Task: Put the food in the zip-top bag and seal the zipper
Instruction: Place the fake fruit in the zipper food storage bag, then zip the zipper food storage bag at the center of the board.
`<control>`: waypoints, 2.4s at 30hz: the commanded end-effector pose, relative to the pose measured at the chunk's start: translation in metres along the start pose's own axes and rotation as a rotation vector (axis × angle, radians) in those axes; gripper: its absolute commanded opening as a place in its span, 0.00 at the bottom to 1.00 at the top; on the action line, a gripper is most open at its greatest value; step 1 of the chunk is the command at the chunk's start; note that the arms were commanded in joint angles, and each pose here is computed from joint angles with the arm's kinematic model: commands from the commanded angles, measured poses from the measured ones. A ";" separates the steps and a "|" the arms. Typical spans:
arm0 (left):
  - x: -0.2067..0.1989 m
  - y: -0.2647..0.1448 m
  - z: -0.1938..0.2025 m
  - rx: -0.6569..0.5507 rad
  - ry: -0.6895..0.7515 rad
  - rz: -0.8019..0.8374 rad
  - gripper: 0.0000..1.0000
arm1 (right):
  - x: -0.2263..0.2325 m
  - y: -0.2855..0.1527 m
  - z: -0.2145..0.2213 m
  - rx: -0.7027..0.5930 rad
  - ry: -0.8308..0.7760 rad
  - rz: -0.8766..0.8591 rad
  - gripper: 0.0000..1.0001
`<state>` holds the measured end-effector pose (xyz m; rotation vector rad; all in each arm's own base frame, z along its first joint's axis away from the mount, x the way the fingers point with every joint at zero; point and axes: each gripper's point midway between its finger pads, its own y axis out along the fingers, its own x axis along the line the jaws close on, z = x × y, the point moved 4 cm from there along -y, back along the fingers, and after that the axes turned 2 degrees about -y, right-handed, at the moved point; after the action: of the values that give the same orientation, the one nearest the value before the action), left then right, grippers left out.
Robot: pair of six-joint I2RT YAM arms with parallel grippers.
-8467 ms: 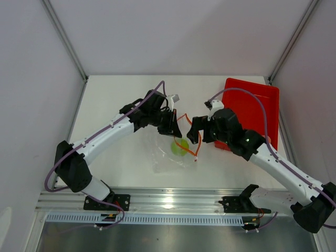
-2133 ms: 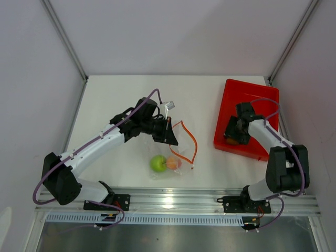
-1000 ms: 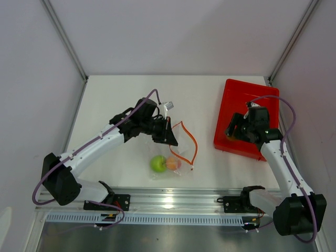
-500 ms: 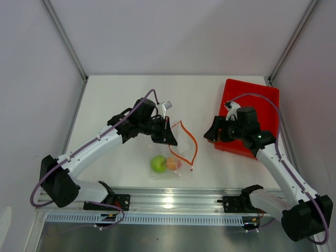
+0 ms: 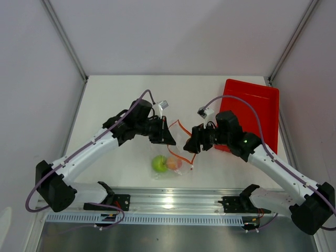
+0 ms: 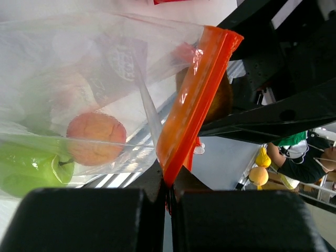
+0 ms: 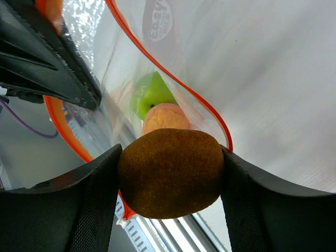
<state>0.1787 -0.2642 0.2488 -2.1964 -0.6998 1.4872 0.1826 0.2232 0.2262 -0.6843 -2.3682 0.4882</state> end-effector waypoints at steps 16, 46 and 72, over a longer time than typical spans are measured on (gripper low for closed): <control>-0.008 -0.026 0.007 -0.119 -0.024 -0.014 0.00 | 0.037 0.006 -0.026 -0.054 -0.084 -0.063 0.99; -0.009 -0.079 0.019 -0.230 0.020 -0.131 0.00 | 0.068 -0.055 0.040 -0.088 -0.026 -0.205 0.78; -0.013 -0.058 0.018 -0.194 0.060 -0.020 0.01 | 0.079 0.033 0.034 -0.158 -0.232 0.224 0.47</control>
<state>0.1488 -0.2210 0.2804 -2.2814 -0.9375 1.4190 0.0978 0.2807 0.1830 -0.8490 -2.5337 0.6888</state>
